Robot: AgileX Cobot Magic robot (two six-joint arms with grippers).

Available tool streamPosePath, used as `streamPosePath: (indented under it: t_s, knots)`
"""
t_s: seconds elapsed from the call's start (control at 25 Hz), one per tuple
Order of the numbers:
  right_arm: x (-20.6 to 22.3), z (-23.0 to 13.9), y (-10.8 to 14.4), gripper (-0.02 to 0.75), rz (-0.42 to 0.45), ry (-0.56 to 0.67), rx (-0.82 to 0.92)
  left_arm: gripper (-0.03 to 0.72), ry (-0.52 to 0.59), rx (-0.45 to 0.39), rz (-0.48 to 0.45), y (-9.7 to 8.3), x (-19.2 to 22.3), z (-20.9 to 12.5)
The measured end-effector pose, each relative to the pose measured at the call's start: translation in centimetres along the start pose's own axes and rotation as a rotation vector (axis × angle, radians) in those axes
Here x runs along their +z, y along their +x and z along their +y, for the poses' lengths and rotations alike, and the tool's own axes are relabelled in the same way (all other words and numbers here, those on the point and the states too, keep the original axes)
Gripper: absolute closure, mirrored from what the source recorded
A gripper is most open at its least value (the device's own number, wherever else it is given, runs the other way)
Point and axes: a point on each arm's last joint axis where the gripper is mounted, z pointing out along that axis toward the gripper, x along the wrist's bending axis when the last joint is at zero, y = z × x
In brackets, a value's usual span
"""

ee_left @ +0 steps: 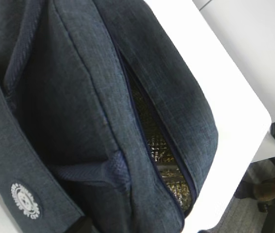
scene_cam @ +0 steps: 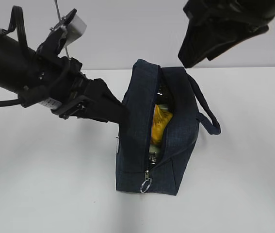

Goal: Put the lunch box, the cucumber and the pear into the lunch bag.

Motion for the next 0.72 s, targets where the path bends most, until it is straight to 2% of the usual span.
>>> streamPosePath:
  t_s: [0.16,0.32,0.48,0.72]
  knots:
    - [-0.2,-2.4,0.7,0.351,0.053,0.028,-0.002,0.295,0.011,0.058,-0.009,-1.0,0.7,-0.1]
    - [0.5,-5.0,1.1,0.351,0.097,0.059,-0.004,0.295,0.013,0.113,0.024,-1.5,1.4,-0.1]
    - [1.6,-7.5,1.2,0.352,0.122,0.072,-0.006,0.295,0.027,0.127,0.08,-1.0,1.3,-0.2]
    - [3.3,-10.8,1.6,0.352,0.175,0.025,-0.022,0.298,-0.004,0.091,0.085,-0.8,1.5,0.1]
